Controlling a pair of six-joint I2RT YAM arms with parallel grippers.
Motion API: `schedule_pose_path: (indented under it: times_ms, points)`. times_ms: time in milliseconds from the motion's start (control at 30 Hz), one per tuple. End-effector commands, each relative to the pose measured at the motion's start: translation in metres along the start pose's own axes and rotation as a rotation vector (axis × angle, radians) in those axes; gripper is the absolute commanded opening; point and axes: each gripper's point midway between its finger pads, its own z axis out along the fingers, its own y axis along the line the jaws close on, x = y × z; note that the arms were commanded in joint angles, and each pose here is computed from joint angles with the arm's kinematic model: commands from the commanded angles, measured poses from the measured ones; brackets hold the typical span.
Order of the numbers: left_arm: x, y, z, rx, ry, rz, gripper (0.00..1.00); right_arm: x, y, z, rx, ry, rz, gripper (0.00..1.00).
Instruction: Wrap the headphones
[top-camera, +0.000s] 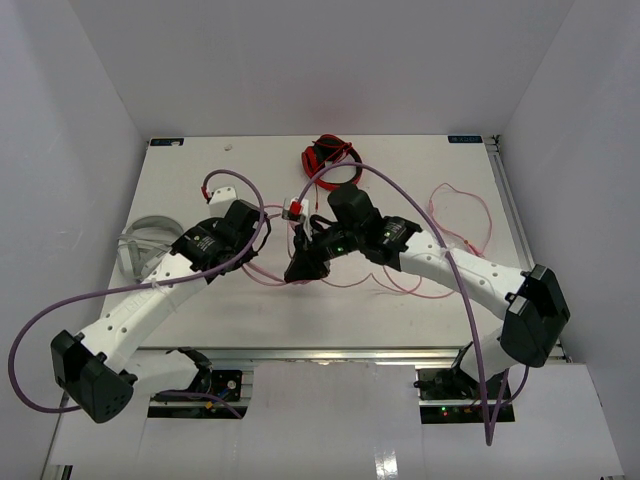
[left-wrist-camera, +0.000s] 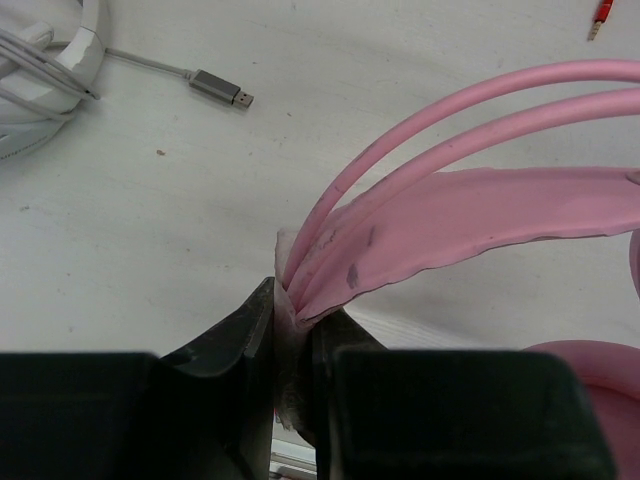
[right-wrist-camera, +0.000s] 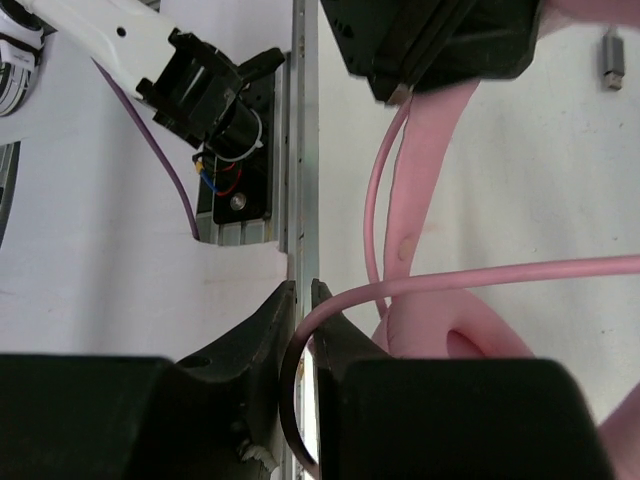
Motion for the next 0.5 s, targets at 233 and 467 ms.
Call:
schedule_pose_path:
  times_ms: [233, 467]
  points:
    - [-0.057, 0.003, -0.046, 0.056, -0.153, -0.390, 0.00, -0.005, 0.041, 0.003, -0.047, -0.094, -0.034, 0.16]
    - [-0.056, 0.011, -0.050, 0.050, -0.167, -0.449, 0.00, -0.009, 0.049, 0.014, -0.047, -0.132, -0.044, 0.15]
